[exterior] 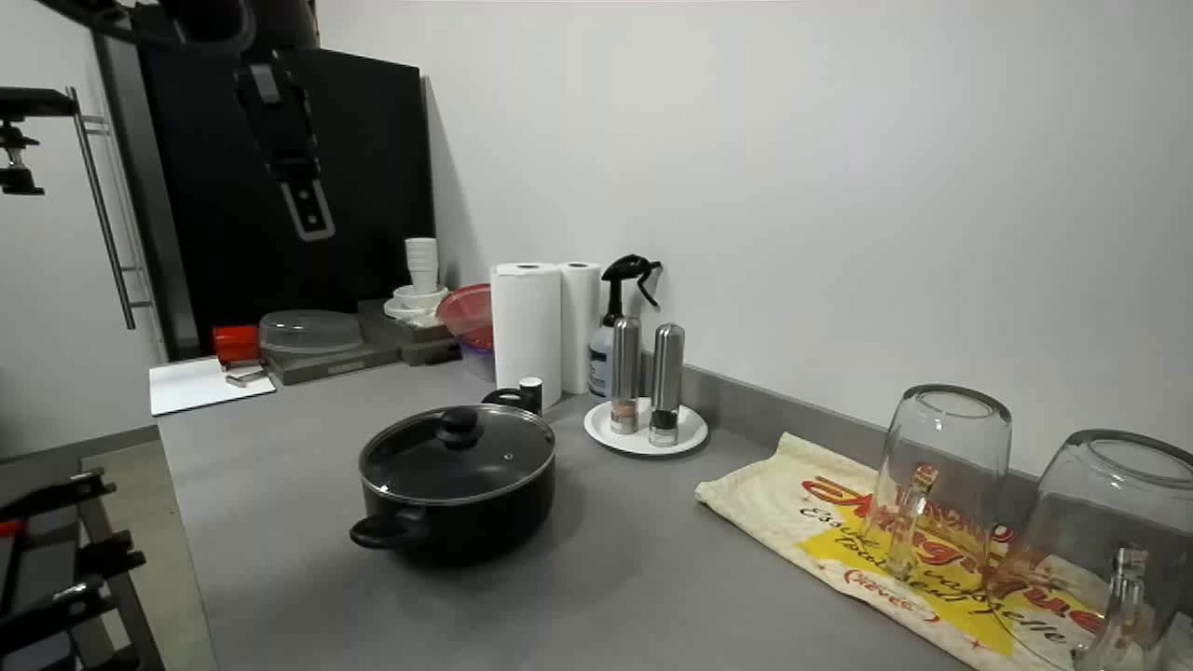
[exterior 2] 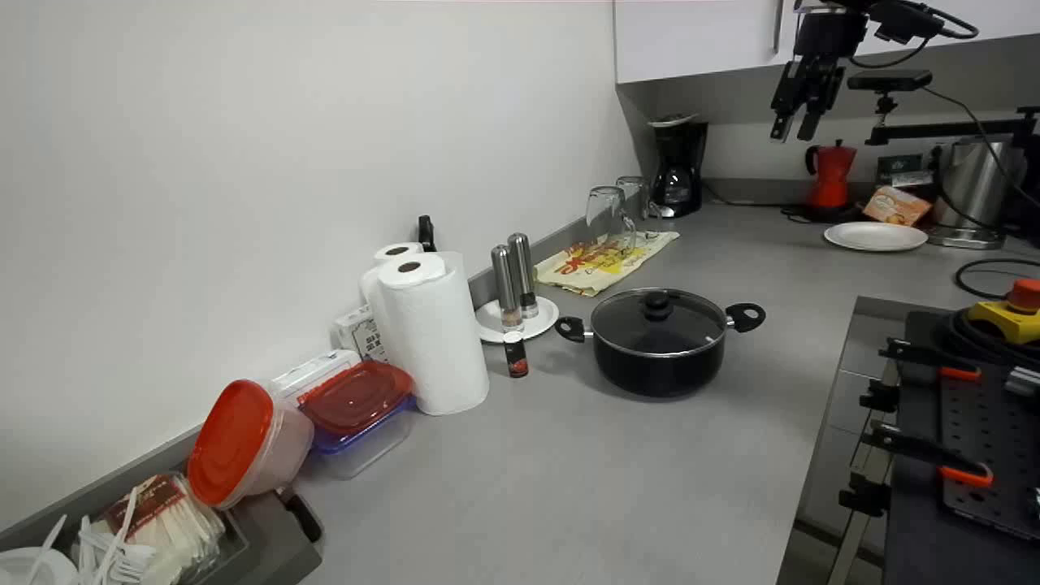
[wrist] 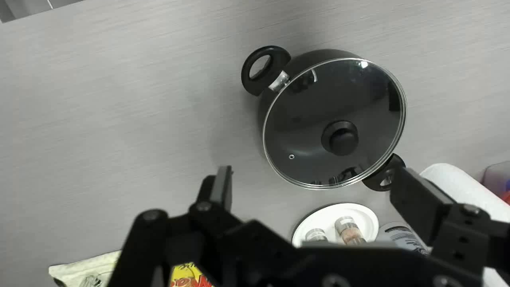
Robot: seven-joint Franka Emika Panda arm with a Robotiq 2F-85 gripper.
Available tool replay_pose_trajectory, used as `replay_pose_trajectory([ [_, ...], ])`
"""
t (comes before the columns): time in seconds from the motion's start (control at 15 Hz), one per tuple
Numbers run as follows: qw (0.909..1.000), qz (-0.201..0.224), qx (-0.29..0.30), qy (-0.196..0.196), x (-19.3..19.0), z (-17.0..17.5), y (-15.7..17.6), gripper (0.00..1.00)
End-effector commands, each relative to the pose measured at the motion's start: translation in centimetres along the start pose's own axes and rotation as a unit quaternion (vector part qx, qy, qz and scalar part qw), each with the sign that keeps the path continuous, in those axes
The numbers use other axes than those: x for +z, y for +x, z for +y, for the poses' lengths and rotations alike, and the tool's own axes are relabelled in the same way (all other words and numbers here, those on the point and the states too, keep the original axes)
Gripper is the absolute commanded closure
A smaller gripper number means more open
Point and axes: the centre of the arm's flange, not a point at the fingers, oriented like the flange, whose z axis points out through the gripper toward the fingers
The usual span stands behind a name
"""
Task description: Take the lid off the pot and put it on the counter
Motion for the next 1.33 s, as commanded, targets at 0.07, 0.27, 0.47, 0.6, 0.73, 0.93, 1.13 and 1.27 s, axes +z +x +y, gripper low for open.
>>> replay_pose_trajectory([
  [0.07, 1.0000, 0.000, 0.000, 0.000, 0.0, 0.0, 0.0, 0.00],
  [0.27, 1.0000, 0.000, 0.000, 0.000, 0.0, 0.0, 0.0, 0.00],
  [0.47, 1.0000, 0.000, 0.000, 0.000, 0.0, 0.0, 0.0, 0.00],
  [0.6, 1.0000, 0.000, 0.000, 0.000, 0.0, 0.0, 0.0, 0.00],
  [0.73, 1.0000, 0.000, 0.000, 0.000, 0.0, 0.0, 0.0, 0.00],
  [0.93, 1.0000, 0.002, -0.002, -0.003, -0.2, -0.2, 0.3, 0.00],
  [1.13, 0.9993, 0.023, -0.029, -0.012, -2.0, -2.3, 3.2, 0.00],
  [1.27, 0.9977, 0.035, -0.054, -0.020, -3.4, -4.4, 5.1, 0.00],
])
